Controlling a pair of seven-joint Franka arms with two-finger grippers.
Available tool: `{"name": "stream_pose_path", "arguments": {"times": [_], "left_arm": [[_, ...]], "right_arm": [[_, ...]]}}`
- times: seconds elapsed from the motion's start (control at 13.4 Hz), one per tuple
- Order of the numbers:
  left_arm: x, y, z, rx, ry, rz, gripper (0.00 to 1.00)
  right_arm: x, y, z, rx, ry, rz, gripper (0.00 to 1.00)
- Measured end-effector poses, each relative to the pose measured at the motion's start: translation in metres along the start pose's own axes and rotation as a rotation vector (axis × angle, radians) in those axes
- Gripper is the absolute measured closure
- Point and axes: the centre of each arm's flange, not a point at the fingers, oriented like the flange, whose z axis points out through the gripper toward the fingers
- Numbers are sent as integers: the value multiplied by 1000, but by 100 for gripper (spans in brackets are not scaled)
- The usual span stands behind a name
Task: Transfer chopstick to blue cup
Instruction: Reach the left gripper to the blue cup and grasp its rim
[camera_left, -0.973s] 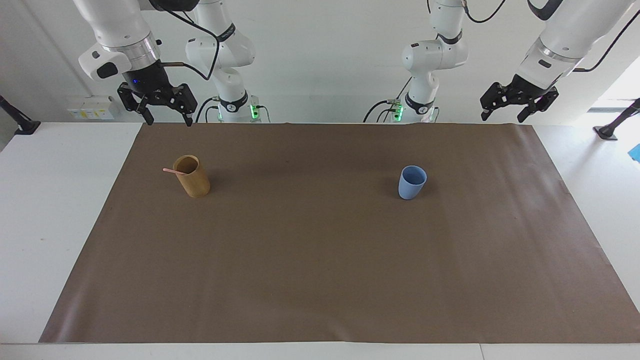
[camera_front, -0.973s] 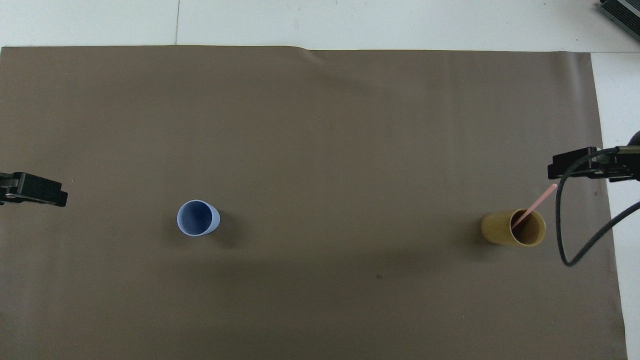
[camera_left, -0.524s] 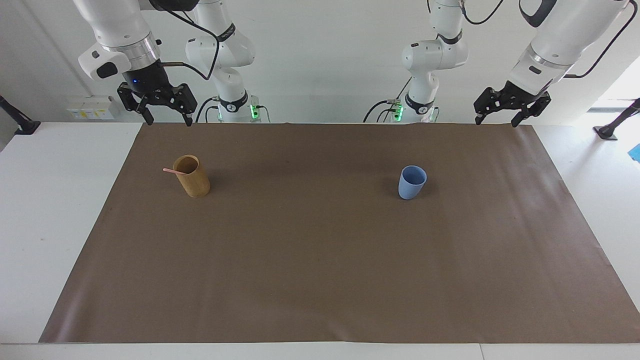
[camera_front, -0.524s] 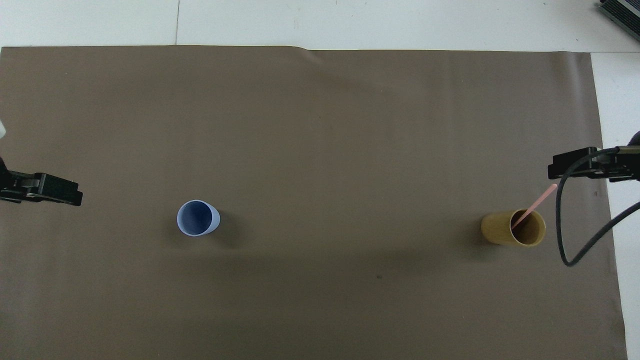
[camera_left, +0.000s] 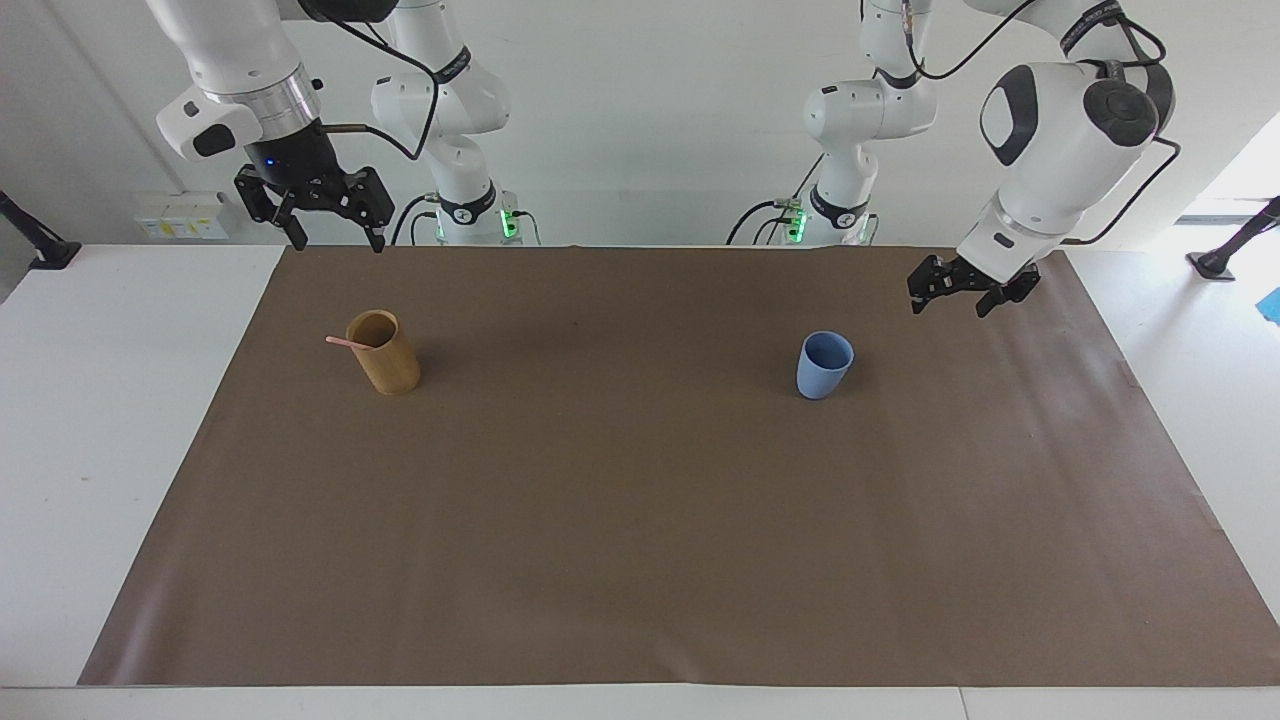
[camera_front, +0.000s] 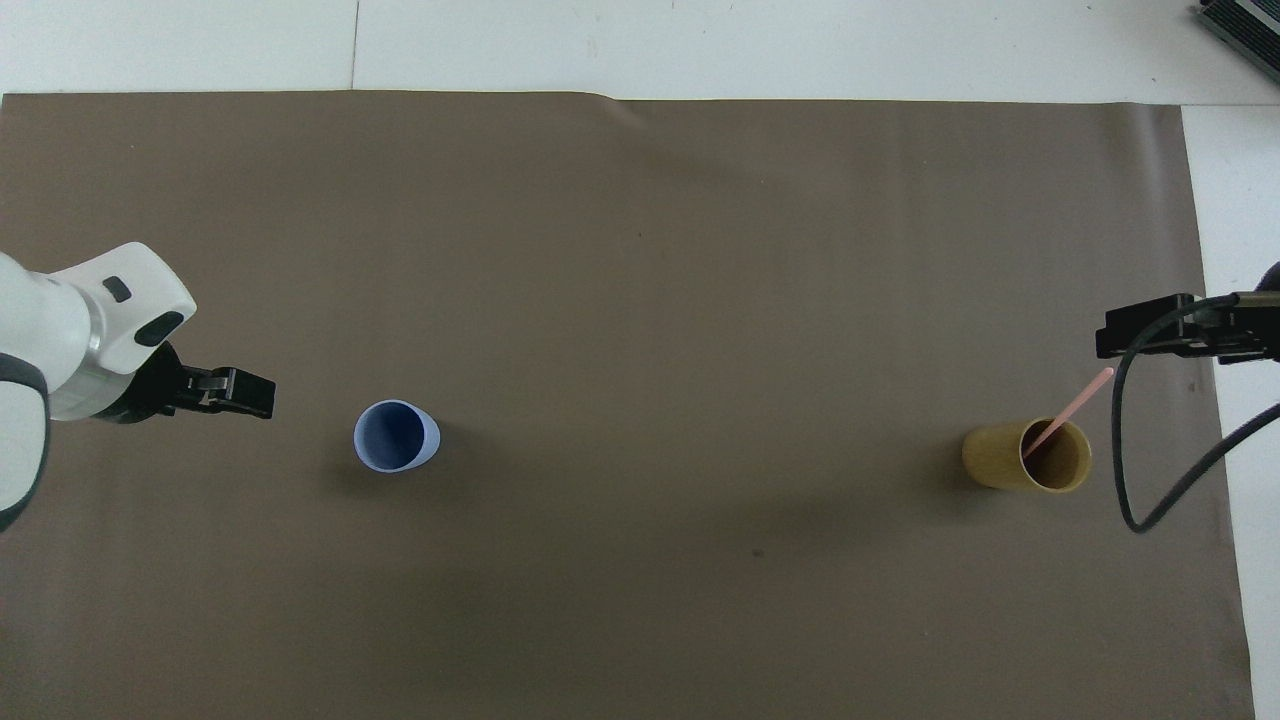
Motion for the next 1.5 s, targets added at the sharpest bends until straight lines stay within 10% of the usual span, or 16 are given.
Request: {"name": "stream_pose_path", "arguments": {"times": [0.67,1.27,1.5], "left_arm": [[-7,55,122,-26,29,-119,0],[-10,62,133,-26,27,-146,0],[-10,62,132,-26,28,-163,34]], "right_arm": [[0,0,0,0,0,0,0],[0,0,0,0,0,0,0],[0,0,0,0,0,0,0]]}}
